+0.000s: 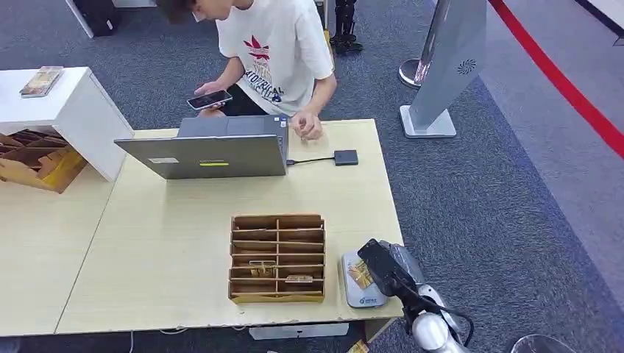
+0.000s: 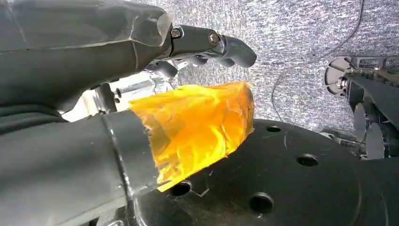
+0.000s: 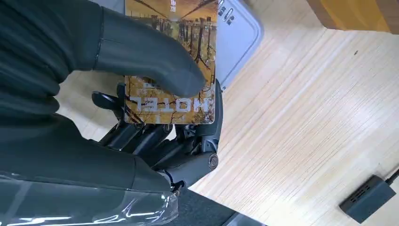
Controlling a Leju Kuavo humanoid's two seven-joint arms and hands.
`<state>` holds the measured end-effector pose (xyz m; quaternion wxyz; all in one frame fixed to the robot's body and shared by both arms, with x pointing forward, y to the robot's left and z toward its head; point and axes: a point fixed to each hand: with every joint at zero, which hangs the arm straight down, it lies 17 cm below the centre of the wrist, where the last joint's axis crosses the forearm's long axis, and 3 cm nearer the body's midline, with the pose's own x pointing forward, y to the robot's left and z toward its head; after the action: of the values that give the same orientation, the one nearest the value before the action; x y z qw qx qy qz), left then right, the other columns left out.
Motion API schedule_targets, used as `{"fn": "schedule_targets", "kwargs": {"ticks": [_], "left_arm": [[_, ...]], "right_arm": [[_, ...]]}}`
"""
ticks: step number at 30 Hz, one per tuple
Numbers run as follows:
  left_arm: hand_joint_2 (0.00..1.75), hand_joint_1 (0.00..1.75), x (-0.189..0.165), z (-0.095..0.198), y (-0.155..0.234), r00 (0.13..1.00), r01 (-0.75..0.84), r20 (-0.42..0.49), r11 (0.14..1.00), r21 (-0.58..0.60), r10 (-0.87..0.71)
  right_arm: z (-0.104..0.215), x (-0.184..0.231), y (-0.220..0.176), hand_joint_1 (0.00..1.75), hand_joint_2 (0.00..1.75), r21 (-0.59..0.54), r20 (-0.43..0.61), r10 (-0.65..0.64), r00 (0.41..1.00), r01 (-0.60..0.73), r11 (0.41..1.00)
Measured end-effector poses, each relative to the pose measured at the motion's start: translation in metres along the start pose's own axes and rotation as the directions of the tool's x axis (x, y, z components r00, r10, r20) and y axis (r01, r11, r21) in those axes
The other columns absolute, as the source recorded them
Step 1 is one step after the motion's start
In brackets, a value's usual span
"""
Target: Pass the card to the sensor for recognition and then transmit it.
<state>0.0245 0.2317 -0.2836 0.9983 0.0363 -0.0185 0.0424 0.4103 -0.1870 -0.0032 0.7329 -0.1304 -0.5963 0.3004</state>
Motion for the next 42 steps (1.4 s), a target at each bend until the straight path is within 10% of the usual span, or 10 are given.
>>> {"fn": "schedule_targets", "kwargs": {"ticks": [42], "left_arm": [[0.0, 0.0, 0.0, 0.0, -0.0002, 1.0, 0.001, 0.0, 1.0, -0.002, -0.001]], "right_arm": [[-0.0004, -0.0017, 0.0009, 1.75, 1.75, 0.003, -0.003, 0.002, 1.0, -0.002, 1.0]]}}
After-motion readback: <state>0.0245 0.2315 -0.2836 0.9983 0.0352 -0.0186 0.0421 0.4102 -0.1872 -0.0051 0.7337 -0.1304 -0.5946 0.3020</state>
